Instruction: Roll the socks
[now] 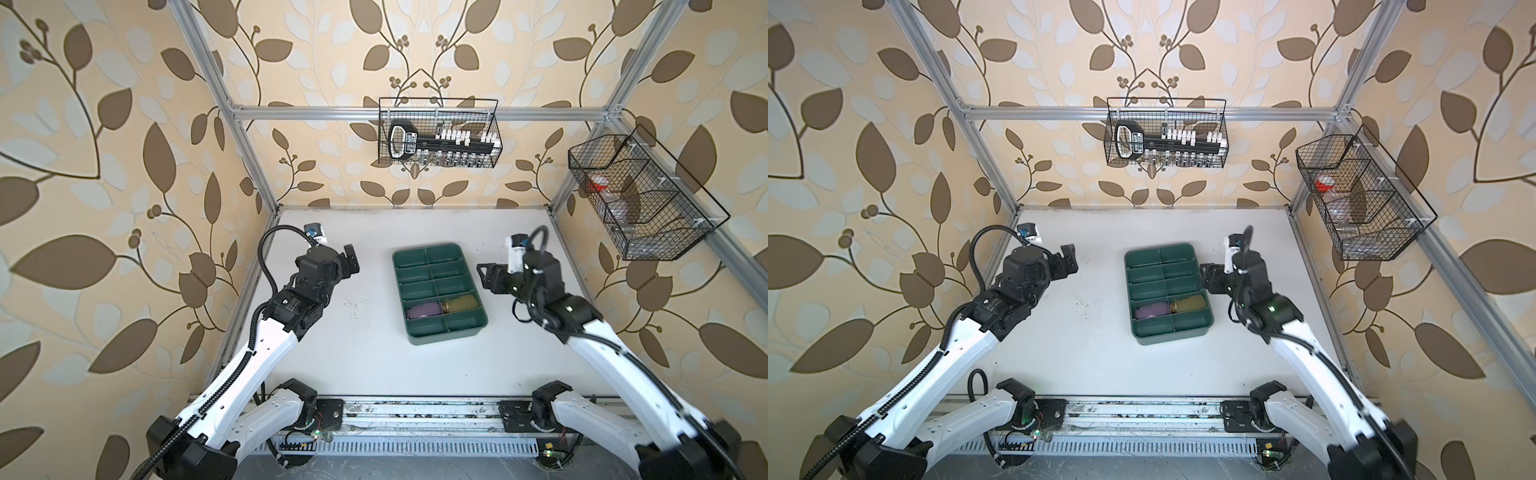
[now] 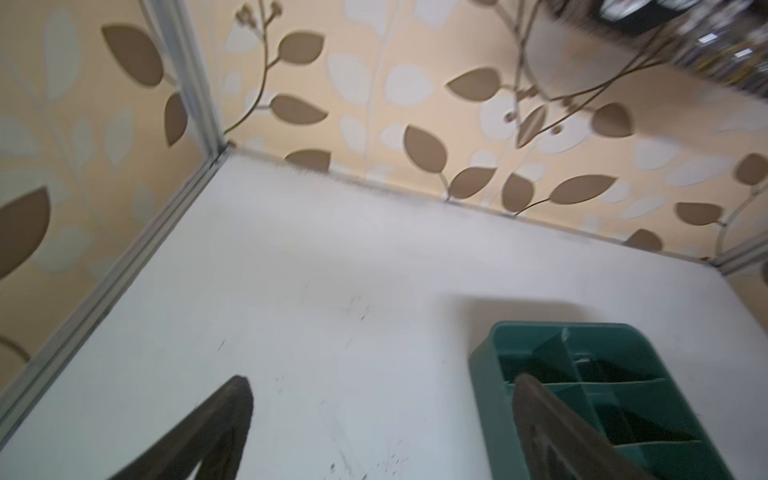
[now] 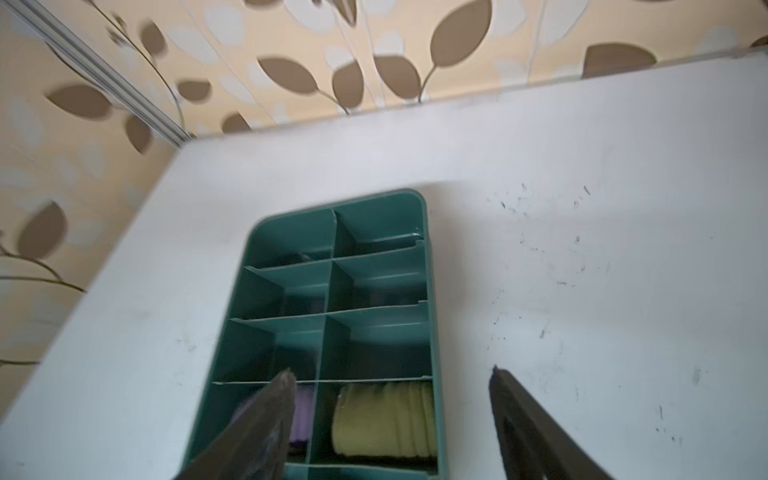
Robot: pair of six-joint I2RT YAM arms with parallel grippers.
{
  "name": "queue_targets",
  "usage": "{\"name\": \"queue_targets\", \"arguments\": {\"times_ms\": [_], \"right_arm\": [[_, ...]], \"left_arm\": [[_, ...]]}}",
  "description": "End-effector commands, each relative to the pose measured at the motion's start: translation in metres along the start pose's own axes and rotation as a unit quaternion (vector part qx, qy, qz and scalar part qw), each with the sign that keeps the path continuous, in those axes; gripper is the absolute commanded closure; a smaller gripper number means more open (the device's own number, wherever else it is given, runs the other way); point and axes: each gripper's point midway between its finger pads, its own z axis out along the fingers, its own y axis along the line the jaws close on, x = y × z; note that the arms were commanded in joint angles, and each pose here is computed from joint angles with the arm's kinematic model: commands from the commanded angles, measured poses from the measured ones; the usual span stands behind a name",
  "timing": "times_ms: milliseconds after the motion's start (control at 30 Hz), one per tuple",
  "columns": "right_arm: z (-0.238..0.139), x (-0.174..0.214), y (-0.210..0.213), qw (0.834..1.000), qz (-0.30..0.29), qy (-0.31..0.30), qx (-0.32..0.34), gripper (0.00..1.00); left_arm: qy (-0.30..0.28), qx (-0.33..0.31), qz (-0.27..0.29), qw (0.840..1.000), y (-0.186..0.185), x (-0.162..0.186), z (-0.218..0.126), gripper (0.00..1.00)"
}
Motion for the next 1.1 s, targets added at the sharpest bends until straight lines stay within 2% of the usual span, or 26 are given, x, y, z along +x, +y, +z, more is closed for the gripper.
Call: {"name": "queue_targets", "arguments": {"times_ms": [0, 233, 367, 533, 733, 867, 1067], "right_arm": [[0.027, 0.022, -0.011, 0.996, -0.006, 0.088, 0.035, 0.35], [0.075, 0.035, -0.039, 0.982, -0.053, 0.141, 0.111, 0.39], [0.094, 0.048, -0.043, 0.978, -0.056, 0.168, 0.113, 0.43], [0.107, 0.054, -0.04, 0.979, -0.05, 0.172, 0.101, 0.51], [0.121, 0.06, -0.038, 0.978, -0.044, 0.182, 0.094, 0.69], [0.127, 0.064, -0.037, 0.978, -0.031, 0.184, 0.09, 0.92], [0.136, 0.046, -0.025, 0.985, 0.002, 0.153, 0.079, 0.98]], "left_arm": [[0.023, -0.049, -0.038, 0.998, 0.024, 0.021, 0.0, 0.01], [0.054, -0.032, -0.034, 0.997, 0.025, 0.047, 0.001, 0.01], [0.059, -0.037, -0.023, 0.997, 0.029, 0.053, 0.001, 0.01], [0.057, -0.03, -0.024, 0.998, 0.027, 0.052, 0.001, 0.01], [0.062, -0.028, -0.018, 0.998, 0.025, 0.054, 0.003, 0.01], [0.064, -0.024, -0.015, 0.998, 0.023, 0.055, 0.004, 0.01], [0.058, -0.017, -0.005, 0.998, 0.018, 0.046, 0.005, 0.01]]}}
